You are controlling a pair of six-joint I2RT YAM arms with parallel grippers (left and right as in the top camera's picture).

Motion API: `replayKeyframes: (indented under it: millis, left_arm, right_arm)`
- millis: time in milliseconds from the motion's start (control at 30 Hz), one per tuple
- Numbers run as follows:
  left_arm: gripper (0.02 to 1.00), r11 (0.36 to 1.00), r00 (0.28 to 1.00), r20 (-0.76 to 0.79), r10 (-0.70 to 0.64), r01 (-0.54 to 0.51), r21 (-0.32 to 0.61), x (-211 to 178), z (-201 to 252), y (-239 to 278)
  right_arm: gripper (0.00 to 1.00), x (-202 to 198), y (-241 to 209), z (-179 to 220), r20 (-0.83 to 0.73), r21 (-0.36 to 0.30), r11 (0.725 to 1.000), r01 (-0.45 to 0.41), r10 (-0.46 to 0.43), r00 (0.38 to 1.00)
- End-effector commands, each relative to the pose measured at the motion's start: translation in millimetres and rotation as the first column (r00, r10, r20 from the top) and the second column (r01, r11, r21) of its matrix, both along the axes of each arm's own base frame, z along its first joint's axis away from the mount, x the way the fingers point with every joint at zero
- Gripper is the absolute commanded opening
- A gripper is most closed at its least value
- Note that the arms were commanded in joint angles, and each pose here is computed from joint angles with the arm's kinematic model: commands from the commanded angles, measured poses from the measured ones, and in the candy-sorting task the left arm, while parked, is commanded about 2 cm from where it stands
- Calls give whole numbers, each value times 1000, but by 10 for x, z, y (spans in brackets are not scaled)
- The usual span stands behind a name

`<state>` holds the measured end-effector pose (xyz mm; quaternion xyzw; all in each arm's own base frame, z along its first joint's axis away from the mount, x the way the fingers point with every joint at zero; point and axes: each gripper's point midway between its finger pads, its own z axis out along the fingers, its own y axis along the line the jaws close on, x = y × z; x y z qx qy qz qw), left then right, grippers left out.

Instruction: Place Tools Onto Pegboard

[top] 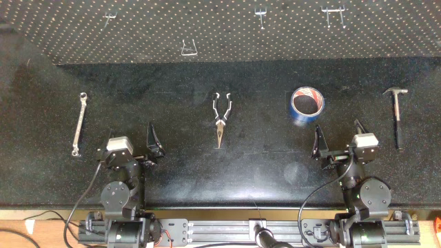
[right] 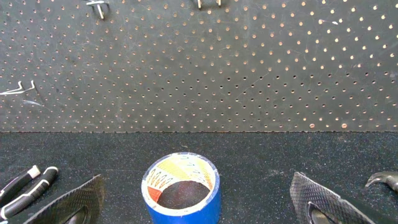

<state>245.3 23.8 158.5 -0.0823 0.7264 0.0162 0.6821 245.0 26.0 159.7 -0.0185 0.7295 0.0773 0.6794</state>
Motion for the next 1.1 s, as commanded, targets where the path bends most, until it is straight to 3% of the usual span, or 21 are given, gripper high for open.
replayKeyframes:
  millis: [33, 567, 667, 700, 767, 800, 867, 900, 967, 1000, 1100]
  left_arm:
    - [996, 1000, 1000, 8, 17, -17, -7, -10, 12, 29]
    - [996, 1000, 1000, 3, -8, 8, 10, -4, 4, -11]
    - [993, 1000, 991, -132, 15, -13, 9, 65, 33, 46]
    - [993, 994, 970, -237, 55, -32, 100, 102, 44, 171]
    - [993, 962, 839, -507, 195, -64, 264, 12, -100, 634]
    - [993, 959, 768, -598, 230, -75, 274, -75, -186, 787]
    - [993, 972, 498, -837, 225, -59, 227, -348, -541, 1082]
    - [993, 980, 380, -904, 197, -100, 171, -491, -684, 1202]
    - [993, 976, 301, -942, 146, -200, 88, -535, -761, 1466]
    - [993, 968, 320, -940, 118, -248, 37, -416, -698, 1679]
    - [993, 975, 313, -945, 98, -218, 29, -187, -642, 1954]
  right_arm:
    - [976, -4, -5, -1, 3, 15, 1000, 1, -1, 1000]
    - [974, -4, -5, -1, 3, 15, 1000, 1, -1, 1000]
    - [974, -4, -5, -1, 3, 15, 1000, 1, -1, 1000]
    - [976, -4, -5, -1, 3, 15, 1000, 1, -1, 1000]
    - [976, -4, -5, -1, 3, 15, 1000, 1, -1, 1000]
    - [976, -4, -5, -1, 3, 15, 1000, 1, -1, 1000]
    - [976, -4, -5, -1, 3, 15, 1000, 1, -1, 1000]
    - [976, -4, -5, -1, 3, 15, 1000, 1, -1, 1000]
    - [976, -4, -5, -1, 3, 15, 1000, 1, -1, 1000]
    - [976, -4, -5, -1, 3, 15, 1000, 1, -1, 1000]
    - [976, -4, -5, -1, 3, 15, 1000, 1, -1, 1000]
